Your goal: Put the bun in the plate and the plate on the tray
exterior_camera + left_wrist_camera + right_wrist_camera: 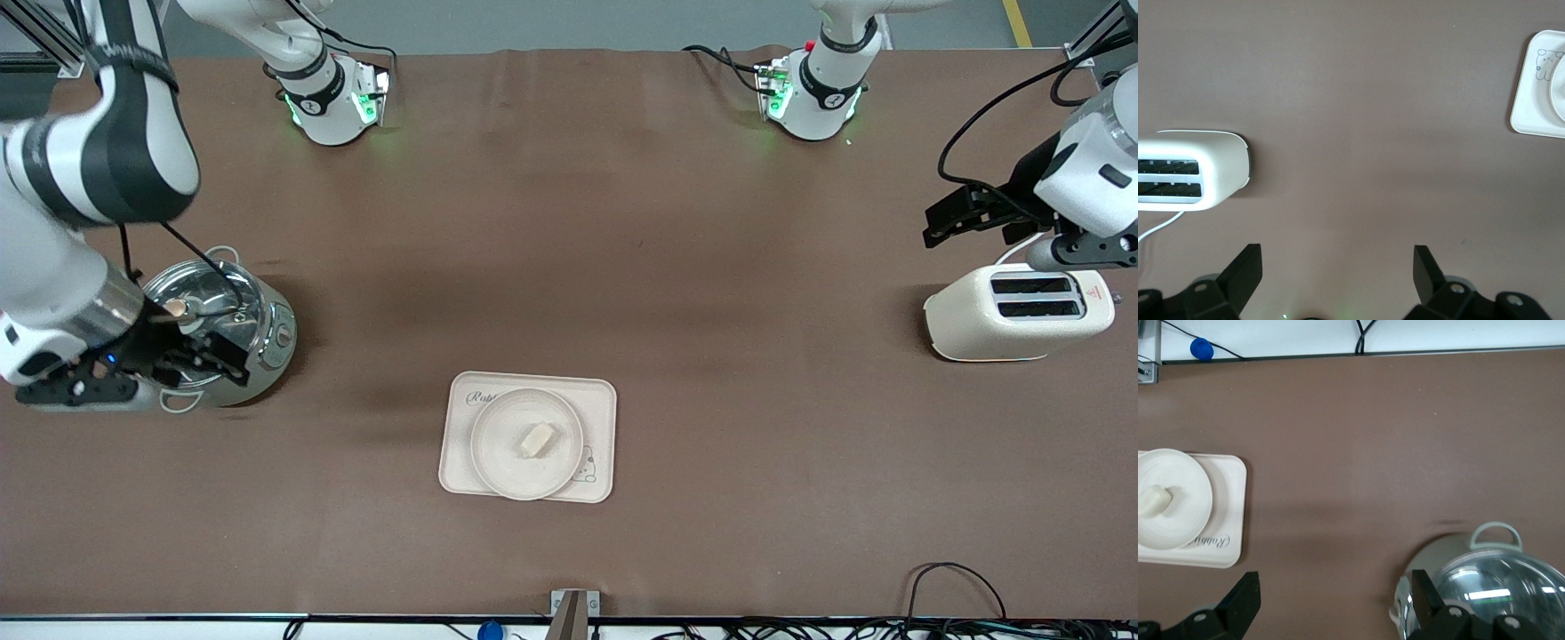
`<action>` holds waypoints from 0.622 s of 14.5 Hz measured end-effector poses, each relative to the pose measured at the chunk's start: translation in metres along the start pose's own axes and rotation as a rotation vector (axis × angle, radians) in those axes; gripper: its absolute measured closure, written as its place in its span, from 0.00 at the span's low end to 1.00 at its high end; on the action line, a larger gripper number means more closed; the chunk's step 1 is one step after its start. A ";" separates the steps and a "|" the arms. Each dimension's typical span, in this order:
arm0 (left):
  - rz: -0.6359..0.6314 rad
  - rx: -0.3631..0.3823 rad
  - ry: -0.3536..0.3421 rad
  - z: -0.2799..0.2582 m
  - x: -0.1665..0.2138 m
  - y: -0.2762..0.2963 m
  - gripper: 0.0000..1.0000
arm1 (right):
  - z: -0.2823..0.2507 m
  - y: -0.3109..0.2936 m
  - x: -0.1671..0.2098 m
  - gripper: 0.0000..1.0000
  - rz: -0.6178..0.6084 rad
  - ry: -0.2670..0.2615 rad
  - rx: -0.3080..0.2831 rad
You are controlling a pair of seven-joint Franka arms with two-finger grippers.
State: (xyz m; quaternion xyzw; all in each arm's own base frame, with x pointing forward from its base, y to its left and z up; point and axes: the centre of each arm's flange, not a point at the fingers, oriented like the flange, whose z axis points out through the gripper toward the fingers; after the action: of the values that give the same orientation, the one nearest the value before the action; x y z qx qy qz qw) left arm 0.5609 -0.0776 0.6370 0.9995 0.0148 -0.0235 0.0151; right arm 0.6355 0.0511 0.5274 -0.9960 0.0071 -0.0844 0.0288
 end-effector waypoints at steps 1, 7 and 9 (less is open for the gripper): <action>0.004 0.003 0.000 -0.001 -0.003 0.000 0.00 | -0.015 0.005 -0.013 0.00 0.005 -0.008 0.000; 0.029 0.011 0.020 0.008 -0.028 0.012 0.00 | -0.095 0.019 -0.064 0.00 0.013 -0.046 -0.012; 0.031 0.011 0.027 0.004 -0.031 0.011 0.00 | -0.115 0.021 -0.078 0.00 0.012 -0.062 -0.017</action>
State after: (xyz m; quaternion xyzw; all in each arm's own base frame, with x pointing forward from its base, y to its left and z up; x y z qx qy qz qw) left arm 0.5300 -0.0900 0.6350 0.9999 -0.0005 -0.0099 0.0099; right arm 0.5391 0.0256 0.6259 -0.9983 0.0127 -0.0532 0.0213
